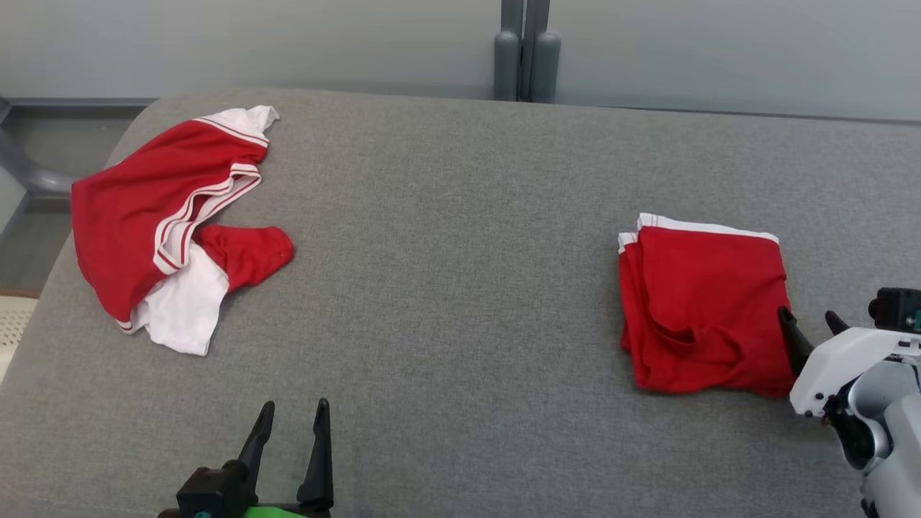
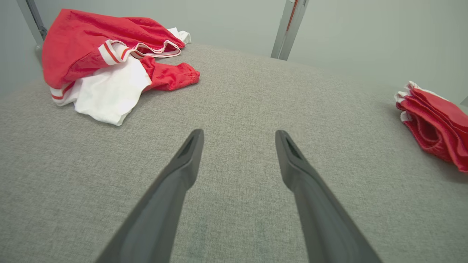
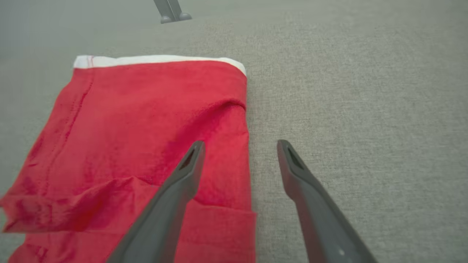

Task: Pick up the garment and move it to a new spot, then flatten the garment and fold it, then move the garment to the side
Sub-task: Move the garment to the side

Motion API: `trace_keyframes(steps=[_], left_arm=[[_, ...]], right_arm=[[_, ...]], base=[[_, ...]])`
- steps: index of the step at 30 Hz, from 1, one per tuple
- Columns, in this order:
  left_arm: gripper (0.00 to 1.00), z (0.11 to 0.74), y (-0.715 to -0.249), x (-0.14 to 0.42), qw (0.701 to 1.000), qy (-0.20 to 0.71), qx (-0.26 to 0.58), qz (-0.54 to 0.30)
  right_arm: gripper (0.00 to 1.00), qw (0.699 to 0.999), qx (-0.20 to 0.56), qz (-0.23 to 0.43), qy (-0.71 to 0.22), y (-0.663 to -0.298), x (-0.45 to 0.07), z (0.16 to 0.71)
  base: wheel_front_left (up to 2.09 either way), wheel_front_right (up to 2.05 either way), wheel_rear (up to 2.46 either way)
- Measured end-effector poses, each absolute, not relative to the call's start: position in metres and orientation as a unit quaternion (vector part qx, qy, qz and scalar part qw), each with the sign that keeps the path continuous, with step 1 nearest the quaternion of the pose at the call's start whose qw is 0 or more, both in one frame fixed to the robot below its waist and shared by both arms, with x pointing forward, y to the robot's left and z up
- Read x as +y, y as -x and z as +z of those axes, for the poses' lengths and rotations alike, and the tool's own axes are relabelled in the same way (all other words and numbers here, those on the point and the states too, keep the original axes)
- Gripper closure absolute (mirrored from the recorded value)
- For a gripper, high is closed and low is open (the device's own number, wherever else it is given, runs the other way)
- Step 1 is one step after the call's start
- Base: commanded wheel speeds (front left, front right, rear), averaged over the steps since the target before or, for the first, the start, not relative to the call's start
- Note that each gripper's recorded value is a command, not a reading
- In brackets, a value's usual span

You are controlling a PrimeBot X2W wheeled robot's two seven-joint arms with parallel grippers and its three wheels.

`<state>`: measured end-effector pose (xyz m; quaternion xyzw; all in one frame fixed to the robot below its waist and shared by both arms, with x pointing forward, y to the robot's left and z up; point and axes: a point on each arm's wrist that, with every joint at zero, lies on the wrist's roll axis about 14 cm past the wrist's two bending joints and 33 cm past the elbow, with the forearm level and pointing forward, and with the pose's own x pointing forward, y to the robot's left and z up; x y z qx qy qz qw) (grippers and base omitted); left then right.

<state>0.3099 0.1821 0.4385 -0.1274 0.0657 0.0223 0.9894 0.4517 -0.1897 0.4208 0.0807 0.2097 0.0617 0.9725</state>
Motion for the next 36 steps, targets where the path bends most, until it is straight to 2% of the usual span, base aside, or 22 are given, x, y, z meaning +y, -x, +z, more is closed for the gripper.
trace_keyframes(steps=[6,13,14,15,16,17,20,24,29,36], left_arm=[[0.0,0.432,-0.315,0.186,0.987,0.135,0.078,0.034],[0.0,0.423,-0.309,0.198,0.985,0.134,0.092,0.062],[0.0,0.423,-0.31,0.199,0.985,0.134,0.093,0.063],[0.0,0.423,-0.311,0.198,0.985,0.134,0.093,0.061],[0.0,0.423,-0.314,0.197,0.985,0.134,0.092,0.058],[0.0,0.424,-0.316,0.196,0.985,0.135,0.091,0.055],[0.0,0.426,-0.324,0.191,0.986,0.136,0.087,0.044],[0.0,0.424,-0.333,0.184,0.986,0.136,0.09,0.031],[0.0,0.42,-0.352,0.174,0.987,0.127,0.094,0.004],[0.0,0.404,-0.378,0.155,0.987,0.109,0.113,-0.038]], right_arm=[[0.0,0.95,0.292,0.06,-0.088,-0.47,-0.181,0.384],[0.0,0.929,0.328,0.086,-0.146,-0.48,-0.145,0.37],[0.07,0.927,0.332,0.089,-0.151,-0.479,-0.144,0.369],[0.55,0.925,0.333,0.093,-0.157,-0.479,-0.142,0.369],[0.71,0.923,0.335,0.099,-0.165,-0.478,-0.138,0.37],[1.0,0.921,0.335,0.105,-0.169,-0.478,-0.134,0.372],[1.0,0.915,0.327,0.112,-0.207,-0.478,-0.129,0.377],[1.0,0.933,0.291,0.081,-0.194,-0.487,-0.166,0.386],[1.0,0.965,0.236,0.024,-0.113,-0.517,-0.244,0.413],[1.0,0.964,0.256,-0.062,0.036,-0.527,-0.356,0.421]], base=[[0.0,0.0,0.0],[0.0,0.0,0.0],[0.0,0.0,0.0],[0.0,0.0,0.0],[0.0,0.0,0.0],[0.0,0.0,0.0],[0.0,0.0,0.0],[0.0,0.0,0.0],[0.0,0.0,0.0],[0.0,0.0,0.0]])
